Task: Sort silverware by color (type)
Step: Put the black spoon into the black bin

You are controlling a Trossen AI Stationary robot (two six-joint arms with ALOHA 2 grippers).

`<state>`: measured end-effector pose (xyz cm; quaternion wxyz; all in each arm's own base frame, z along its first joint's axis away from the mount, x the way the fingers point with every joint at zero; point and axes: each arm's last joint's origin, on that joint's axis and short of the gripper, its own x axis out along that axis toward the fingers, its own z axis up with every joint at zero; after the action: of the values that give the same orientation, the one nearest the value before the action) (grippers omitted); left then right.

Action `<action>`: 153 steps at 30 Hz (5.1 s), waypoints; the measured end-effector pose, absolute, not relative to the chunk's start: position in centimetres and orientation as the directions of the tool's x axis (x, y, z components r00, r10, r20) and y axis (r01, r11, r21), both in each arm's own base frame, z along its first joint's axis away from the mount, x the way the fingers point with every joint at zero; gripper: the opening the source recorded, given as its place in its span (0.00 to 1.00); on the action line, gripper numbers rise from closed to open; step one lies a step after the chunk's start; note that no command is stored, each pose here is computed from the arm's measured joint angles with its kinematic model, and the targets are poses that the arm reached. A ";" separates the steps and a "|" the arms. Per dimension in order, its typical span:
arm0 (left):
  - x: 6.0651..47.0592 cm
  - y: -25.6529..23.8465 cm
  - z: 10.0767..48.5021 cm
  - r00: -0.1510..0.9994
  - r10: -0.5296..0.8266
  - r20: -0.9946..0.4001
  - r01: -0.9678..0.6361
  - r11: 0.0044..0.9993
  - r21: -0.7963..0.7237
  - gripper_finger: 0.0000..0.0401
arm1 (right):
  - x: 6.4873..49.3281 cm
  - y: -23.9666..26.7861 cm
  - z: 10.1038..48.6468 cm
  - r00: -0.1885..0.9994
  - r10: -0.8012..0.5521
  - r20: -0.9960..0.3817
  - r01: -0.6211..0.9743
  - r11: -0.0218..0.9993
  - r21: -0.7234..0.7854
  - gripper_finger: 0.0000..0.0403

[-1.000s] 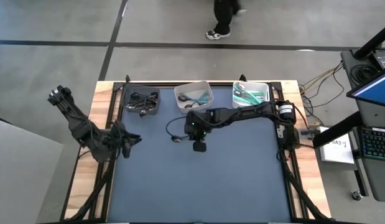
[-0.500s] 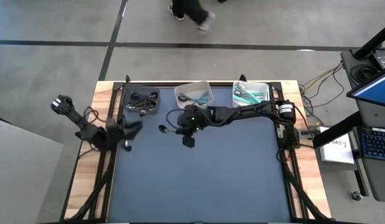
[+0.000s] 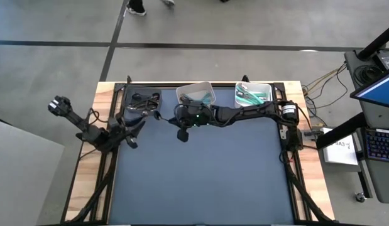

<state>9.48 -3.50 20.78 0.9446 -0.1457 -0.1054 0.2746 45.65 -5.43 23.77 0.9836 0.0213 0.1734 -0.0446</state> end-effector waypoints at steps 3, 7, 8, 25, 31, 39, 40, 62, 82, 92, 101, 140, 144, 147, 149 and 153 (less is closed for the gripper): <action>9.7 -3.6 20.6 0.829 0.549 0.110 -0.488 0.804 -0.339 0.29 | 45.7 -5.5 24.2 0.948 -0.082 -0.308 0.090 0.996 0.010 0.02; 9.9 -3.7 20.7 0.824 0.557 0.106 -0.497 0.799 -0.338 0.31 | 45.8 -5.5 24.7 0.960 -0.084 -0.267 0.067 0.995 -0.072 0.02; 9.9 -3.7 20.8 0.821 0.561 0.106 -0.501 0.797 -0.338 0.32 | 45.8 -5.5 24.8 0.963 -0.086 -0.255 0.062 0.993 -0.099 0.02; 10.6 -3.3 21.2 0.785 0.611 0.099 -0.557 0.767 -0.319 0.33 | 46.0 -5.7 26.5 0.933 -0.350 -0.080 0.315 0.905 -0.286 0.02; 10.6 -3.3 21.2 0.785 0.612 0.099 -0.560 0.769 -0.309 0.33 | 46.1 -4.7 26.5 0.940 -0.334 -0.074 0.311 0.923 -0.226 0.02; 10.6 -3.3 21.2 0.784 0.612 0.100 -0.561 0.768 -0.309 0.33 | 48.5 -3.9 25.3 0.946 -0.315 -0.072 0.290 0.927 -0.236 0.02; 10.6 -3.3 21.2 0.784 0.612 0.100 -0.560 0.768 -0.310 0.33 | 48.8 -4.0 25.2 0.946 -0.317 -0.075 0.292 0.927 -0.237 0.02; 10.4 -3.1 22.7 0.773 0.618 0.147 -0.578 0.780 -0.240 0.33 | 51.1 -4.0 25.0 0.958 -0.269 -0.094 0.237 0.935 -0.262 0.02; 10.1 -2.8 24.7 0.694 0.711 0.112 -0.674 0.696 -0.247 0.02 | 51.8 -3.6 24.8 0.964 -0.240 -0.116 0.199 0.937 -0.287 0.02; 10.0 -2.7 24.7 0.699 0.705 0.118 -0.664 0.701 -0.259 0.00 | 50.8 -4.3 26.0 0.950 -0.247 -0.191 0.200 0.951 -0.237 0.16; 9.5 -2.2 24.4 0.549 0.835 0.025 -0.820 0.544 -0.180 0.00 | 48.4 -5.5 29.8 0.909 -0.349 -0.227 0.288 0.921 -0.262 0.37; 8.4 7.0 18.4 0.093 0.982 -0.162 -0.949 0.038 -0.314 0.00 | 42.3 -7.2 33.5 0.737 -0.471 -0.485 0.452 0.877 -0.163 0.41; 8.6 7.4 18.2 0.237 0.948 -0.215 -0.910 0.139 -0.391 0.00 | 42.3 -7.2 33.5 0.737 -0.471 -0.485 0.452 0.877 -0.163 0.41; 8.6 7.7 18.1 0.260 0.937 -0.234 -0.902 0.149 -0.405 0.04 | 42.3 -7.2 33.5 0.737 -0.471 -0.485 0.452 0.877 -0.164 0.41; 8.5 7.8 18.0 0.247 0.939 -0.238 -0.909 0.139 -0.394 0.07 | 42.3 -7.2 33.5 0.737 -0.471 -0.485 0.452 0.877 -0.164 0.41; 8.5 7.9 18.0 0.233 0.943 -0.237 -0.934 0.150 -0.323 0.14 | 42.2 -7.2 33.4 0.729 -0.467 -0.500 0.448 0.878 -0.168 0.41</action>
<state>8.46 7.92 18.05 0.7582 -0.2045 -0.0105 0.6190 42.18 -7.19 33.45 0.9297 -0.0179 0.2734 -0.2460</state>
